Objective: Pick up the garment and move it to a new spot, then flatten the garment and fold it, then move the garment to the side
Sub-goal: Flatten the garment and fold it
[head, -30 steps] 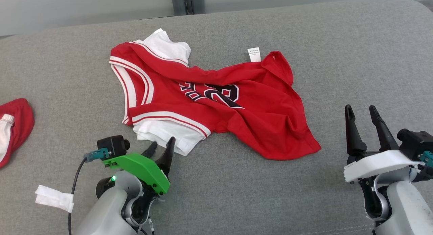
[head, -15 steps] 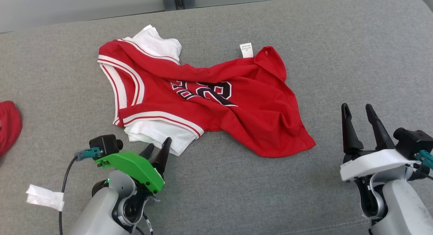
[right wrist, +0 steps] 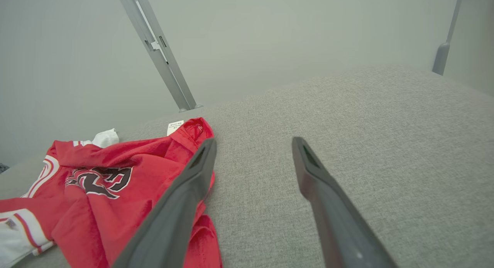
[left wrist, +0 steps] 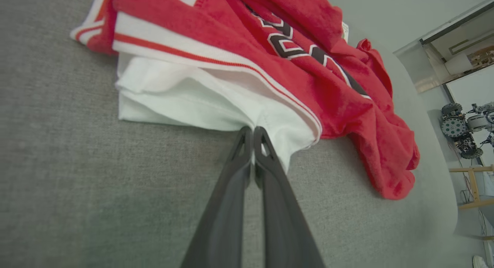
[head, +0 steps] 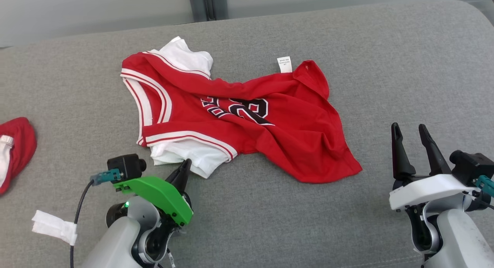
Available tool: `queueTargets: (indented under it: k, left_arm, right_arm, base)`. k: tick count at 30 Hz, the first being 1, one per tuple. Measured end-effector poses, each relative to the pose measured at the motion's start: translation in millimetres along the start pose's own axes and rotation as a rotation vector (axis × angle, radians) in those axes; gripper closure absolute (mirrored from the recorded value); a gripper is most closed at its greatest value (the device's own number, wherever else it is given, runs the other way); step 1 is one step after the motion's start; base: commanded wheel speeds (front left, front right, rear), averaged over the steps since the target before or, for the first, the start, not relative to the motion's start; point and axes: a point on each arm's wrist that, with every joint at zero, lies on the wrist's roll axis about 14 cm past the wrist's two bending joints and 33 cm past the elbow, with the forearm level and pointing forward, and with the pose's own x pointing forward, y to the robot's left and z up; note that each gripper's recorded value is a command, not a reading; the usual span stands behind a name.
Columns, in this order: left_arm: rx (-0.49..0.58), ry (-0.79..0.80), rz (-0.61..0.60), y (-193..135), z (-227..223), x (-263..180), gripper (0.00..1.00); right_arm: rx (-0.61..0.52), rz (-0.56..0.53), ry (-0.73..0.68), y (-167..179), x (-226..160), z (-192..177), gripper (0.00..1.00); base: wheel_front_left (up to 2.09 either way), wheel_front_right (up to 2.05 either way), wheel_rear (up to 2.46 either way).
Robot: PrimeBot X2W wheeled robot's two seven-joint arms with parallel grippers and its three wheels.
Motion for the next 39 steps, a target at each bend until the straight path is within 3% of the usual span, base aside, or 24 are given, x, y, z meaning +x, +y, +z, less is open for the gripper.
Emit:
queueTargets:
  k: [5,12,13,14,21,26,33,39]
  left_arm:
    - [0.021,-0.017,-0.031,-16,-7,-25,1.00]
    - [-0.047,0.035,-0.034,-31,-40,-57,1.00]
    - [-0.053,0.049,-0.026,-30,-45,-60,0.46]
    - [-0.061,0.058,-0.018,-29,-48,-61,0.00]
    - [-0.077,0.092,0.031,-13,-64,-66,0.00]
    - [-0.043,-0.010,0.008,-19,-38,-71,0.00]
    - [0.118,-0.254,0.062,-6,24,-92,0.00]
    - [0.330,-0.519,0.121,5,83,-119,0.00]
  right_arm:
    - [0.000,0.034,0.011,11,0,-3,0.00]
    - [-0.008,0.081,0.023,25,4,-5,0.00]
    - [-0.007,0.087,0.023,27,5,-5,0.00]
    - [-0.007,0.094,0.025,30,6,-5,0.00]
    - [-0.013,0.129,0.049,41,11,-11,0.00]
    - [-0.018,0.134,0.036,42,10,-5,0.00]
    - [-0.012,0.141,-0.001,47,1,6,0.00]
    - [-0.014,0.139,-0.072,46,-8,28,0.00]
  base:
    - [0.00,0.00,0.00]
    - [0.00,0.00,0.00]
    - [0.00,0.00,0.00]
    - [0.00,0.00,0.00]
    - [0.00,0.00,0.00]
    - [0.00,0.00,0.00]
    - [0.00,0.00,0.00]
    - [0.00,0.00,0.00]
